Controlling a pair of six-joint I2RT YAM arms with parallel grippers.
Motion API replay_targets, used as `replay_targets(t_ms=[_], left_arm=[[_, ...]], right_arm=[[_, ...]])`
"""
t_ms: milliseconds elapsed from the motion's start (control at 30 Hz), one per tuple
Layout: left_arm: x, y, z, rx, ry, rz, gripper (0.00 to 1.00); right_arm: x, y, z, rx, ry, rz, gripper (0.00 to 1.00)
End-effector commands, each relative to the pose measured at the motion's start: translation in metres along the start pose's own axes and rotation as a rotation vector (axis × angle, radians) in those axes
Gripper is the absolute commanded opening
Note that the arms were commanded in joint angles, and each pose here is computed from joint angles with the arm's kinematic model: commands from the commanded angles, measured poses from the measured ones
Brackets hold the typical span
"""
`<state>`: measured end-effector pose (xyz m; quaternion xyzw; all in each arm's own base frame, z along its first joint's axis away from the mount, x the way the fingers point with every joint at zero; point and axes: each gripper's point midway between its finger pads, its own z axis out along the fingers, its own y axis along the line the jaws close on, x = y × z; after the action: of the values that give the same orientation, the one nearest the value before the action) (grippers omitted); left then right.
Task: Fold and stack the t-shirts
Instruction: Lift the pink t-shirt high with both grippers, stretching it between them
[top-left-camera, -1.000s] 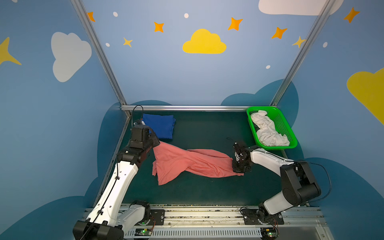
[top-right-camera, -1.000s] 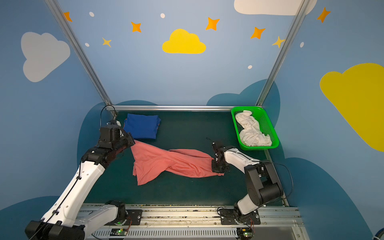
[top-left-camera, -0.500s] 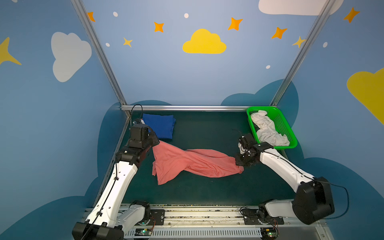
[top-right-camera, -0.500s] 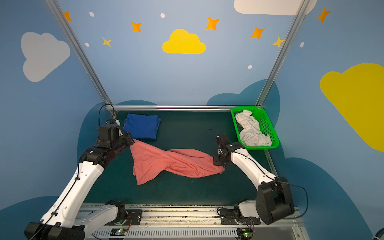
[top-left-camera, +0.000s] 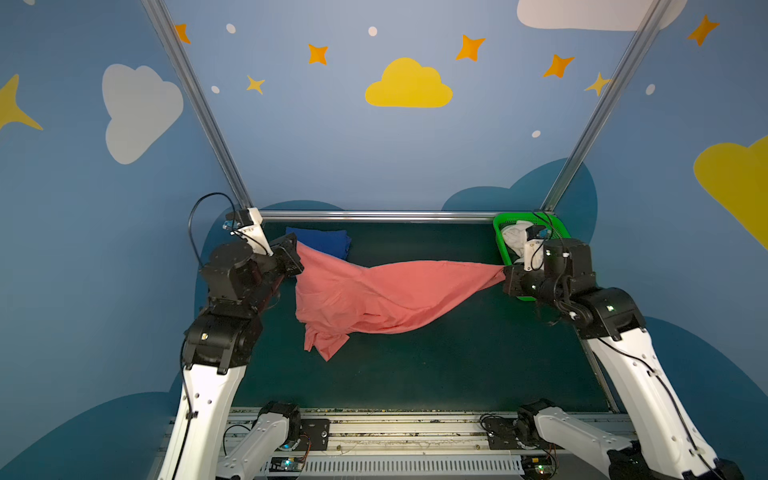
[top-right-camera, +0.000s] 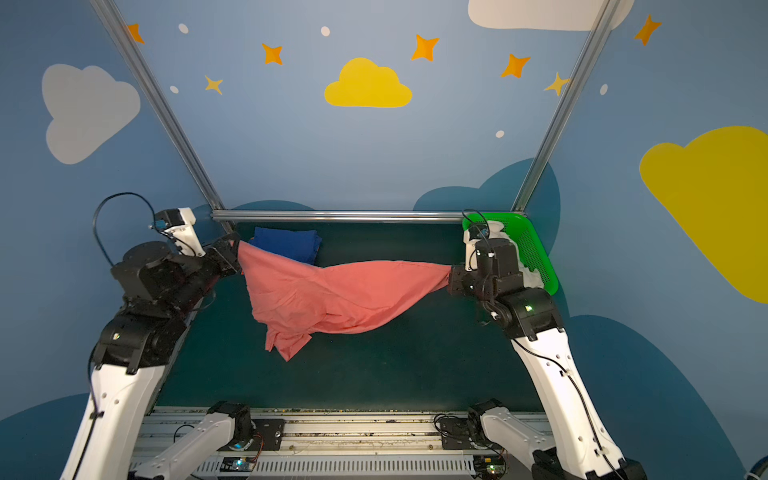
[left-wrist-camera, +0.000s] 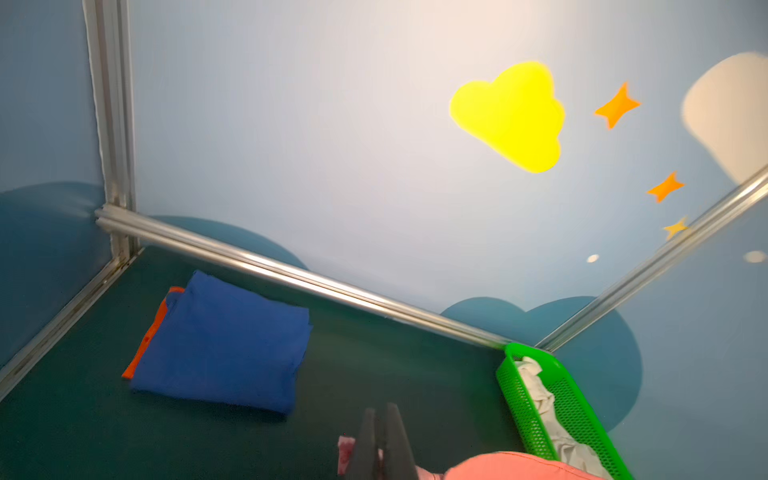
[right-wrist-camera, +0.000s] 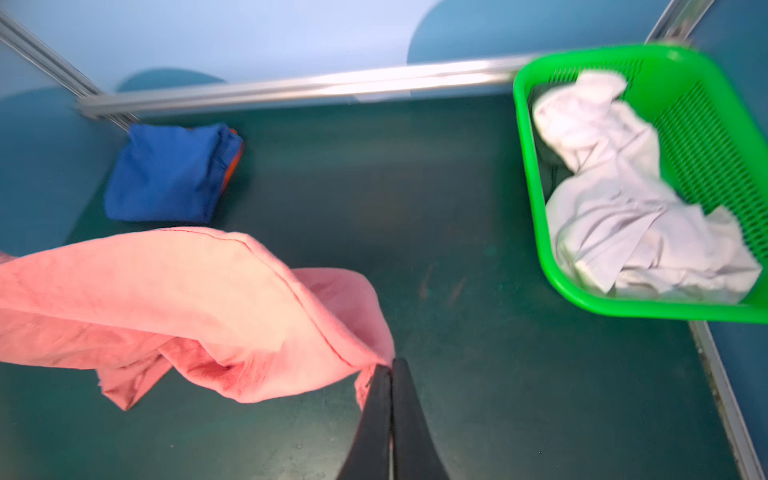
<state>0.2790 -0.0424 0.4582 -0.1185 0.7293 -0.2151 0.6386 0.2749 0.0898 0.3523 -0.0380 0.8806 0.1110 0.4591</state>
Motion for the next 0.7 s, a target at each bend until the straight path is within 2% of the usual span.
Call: replay_targets(t_ms=[0, 133, 200, 267, 400, 500, 567, 667], left_arm=[[-0.051, -0.031, -0.045, 0.118, -0.185, 0.011, 0.05], [-0.079, -0.046, -0.074, 0.157, -0.283, 0.027, 0.05], [-0.084, -0.046, -0.073, 0.153, -0.304, 0.033, 0.05], [-0.082, -0.039, -0.057, 0.121, -0.298, 0.025, 0.05], [-0.078, -0.033, 0.007, 0.097, -0.263, 0.018, 0.05], [-0.081, -0.027, 0.076, 0.042, -0.212, 0.036, 0.05], [-0.094, -0.027, 0.117, 0.007, -0.208, 0.064, 0.05], [-0.132, -0.040, 0.149, 0.006, -0.266, 0.077, 0.05]], right_arm=[[-0.015, 0.002, -0.036, -0.023, -0.084, -0.029, 0.00], [-0.031, 0.006, -0.065, -0.059, -0.190, -0.030, 0.00], [-0.038, 0.007, -0.071, -0.061, -0.228, -0.033, 0.00], [-0.046, 0.004, -0.066, -0.039, -0.248, -0.039, 0.00], [-0.071, 0.000, -0.031, 0.013, -0.240, -0.077, 0.00], [-0.107, -0.012, 0.005, 0.055, -0.226, -0.055, 0.00], [-0.139, -0.026, 0.026, 0.083, -0.234, -0.020, 0.00], [-0.190, -0.035, 0.034, 0.083, -0.289, 0.014, 0.00]])
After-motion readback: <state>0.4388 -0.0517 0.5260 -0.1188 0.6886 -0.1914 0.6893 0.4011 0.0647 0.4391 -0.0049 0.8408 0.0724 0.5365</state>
